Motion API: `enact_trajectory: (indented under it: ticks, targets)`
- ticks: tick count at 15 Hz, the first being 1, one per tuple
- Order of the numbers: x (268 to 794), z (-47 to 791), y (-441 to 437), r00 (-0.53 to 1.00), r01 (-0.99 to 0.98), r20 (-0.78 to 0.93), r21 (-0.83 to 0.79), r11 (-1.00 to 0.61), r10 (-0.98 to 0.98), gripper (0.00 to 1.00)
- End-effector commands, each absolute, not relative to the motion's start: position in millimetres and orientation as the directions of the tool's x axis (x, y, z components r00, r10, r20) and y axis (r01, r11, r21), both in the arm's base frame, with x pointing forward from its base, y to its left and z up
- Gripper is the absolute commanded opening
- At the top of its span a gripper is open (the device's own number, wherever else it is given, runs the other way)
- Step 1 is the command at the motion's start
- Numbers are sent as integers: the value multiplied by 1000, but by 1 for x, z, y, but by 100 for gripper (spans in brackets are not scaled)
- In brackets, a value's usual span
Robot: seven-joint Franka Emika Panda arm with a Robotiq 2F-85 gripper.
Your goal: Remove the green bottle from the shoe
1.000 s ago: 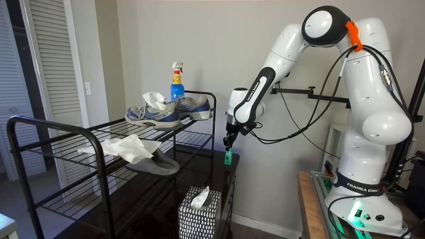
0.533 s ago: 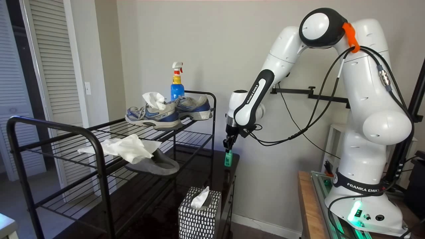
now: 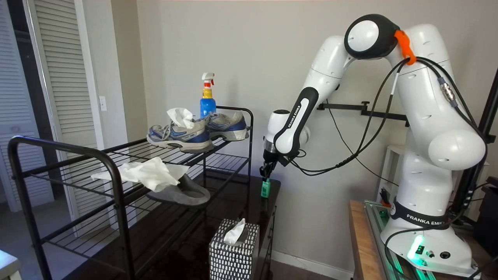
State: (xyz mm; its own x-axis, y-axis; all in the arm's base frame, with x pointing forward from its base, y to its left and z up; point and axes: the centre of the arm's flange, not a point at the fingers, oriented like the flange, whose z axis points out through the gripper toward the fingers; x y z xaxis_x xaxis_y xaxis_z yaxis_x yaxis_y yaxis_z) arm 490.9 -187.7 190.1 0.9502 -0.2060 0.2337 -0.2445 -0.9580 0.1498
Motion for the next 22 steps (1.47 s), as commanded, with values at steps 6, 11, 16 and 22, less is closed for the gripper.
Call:
enact_trajectory:
  ticks: [6, 11, 16, 22]
  targets:
    - [486, 179, -180, 945, -255, 253, 183, -950, -205, 7]
    - [486, 179, -175, 948, -253, 250, 212, -944, -198, 7]
    - [485, 177, -171, 948, -256, 249, 219, -942, -199, 7]
    - [485, 174, -170, 949, -261, 236, 216, -941, -209, 69]
